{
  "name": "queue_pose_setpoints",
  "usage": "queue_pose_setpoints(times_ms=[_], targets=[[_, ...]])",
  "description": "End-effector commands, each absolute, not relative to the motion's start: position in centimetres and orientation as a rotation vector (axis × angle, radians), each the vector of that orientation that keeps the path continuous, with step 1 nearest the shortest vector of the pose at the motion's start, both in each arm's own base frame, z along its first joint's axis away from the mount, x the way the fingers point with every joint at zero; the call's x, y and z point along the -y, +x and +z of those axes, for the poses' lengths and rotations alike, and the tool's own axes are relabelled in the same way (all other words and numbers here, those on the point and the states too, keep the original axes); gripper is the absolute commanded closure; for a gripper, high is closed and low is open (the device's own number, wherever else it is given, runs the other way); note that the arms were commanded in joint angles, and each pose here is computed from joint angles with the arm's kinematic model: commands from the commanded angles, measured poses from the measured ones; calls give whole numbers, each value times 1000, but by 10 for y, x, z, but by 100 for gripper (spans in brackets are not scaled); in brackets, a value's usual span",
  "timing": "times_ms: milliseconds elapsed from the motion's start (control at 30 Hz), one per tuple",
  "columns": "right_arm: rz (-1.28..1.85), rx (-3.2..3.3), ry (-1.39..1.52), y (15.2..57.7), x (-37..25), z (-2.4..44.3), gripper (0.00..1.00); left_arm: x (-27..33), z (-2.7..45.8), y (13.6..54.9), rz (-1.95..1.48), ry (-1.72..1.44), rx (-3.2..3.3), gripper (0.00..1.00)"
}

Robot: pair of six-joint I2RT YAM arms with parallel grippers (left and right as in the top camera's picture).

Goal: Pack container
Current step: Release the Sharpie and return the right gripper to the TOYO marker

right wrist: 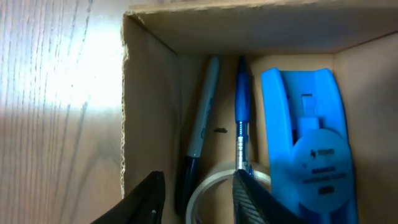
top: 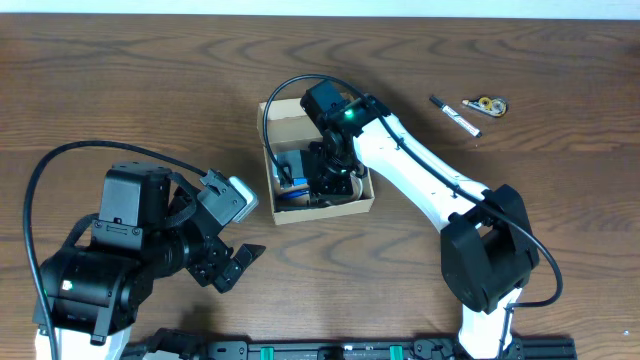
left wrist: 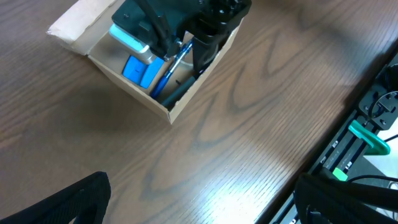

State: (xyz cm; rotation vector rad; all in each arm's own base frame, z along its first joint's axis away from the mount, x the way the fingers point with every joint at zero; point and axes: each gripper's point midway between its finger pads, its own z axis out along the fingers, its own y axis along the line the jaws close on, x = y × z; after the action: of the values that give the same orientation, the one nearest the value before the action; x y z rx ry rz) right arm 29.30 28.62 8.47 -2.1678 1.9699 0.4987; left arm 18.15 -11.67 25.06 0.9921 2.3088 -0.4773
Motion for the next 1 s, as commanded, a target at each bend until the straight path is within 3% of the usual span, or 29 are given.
queue_pose_setpoints(times_ms=[0, 233, 433, 700, 967], targets=[[493, -1960, -2143, 297, -291, 93, 64, 118, 261, 182, -477, 1005, -2270, 5], [358, -2036, -1864, 354, -284, 149, 62, 118, 261, 182, -477, 1005, -2270, 5], [285, -2108, -1611, 409, -236, 186, 60, 118, 261, 182, -477, 1005, -2270, 5], [169, -2338, -1244, 460, -115, 183, 54, 118, 261, 182, -477, 1005, -2270, 5], [87, -2424, -1035, 486, -33, 162, 53, 118, 261, 182, -477, 1005, -2269, 5]])
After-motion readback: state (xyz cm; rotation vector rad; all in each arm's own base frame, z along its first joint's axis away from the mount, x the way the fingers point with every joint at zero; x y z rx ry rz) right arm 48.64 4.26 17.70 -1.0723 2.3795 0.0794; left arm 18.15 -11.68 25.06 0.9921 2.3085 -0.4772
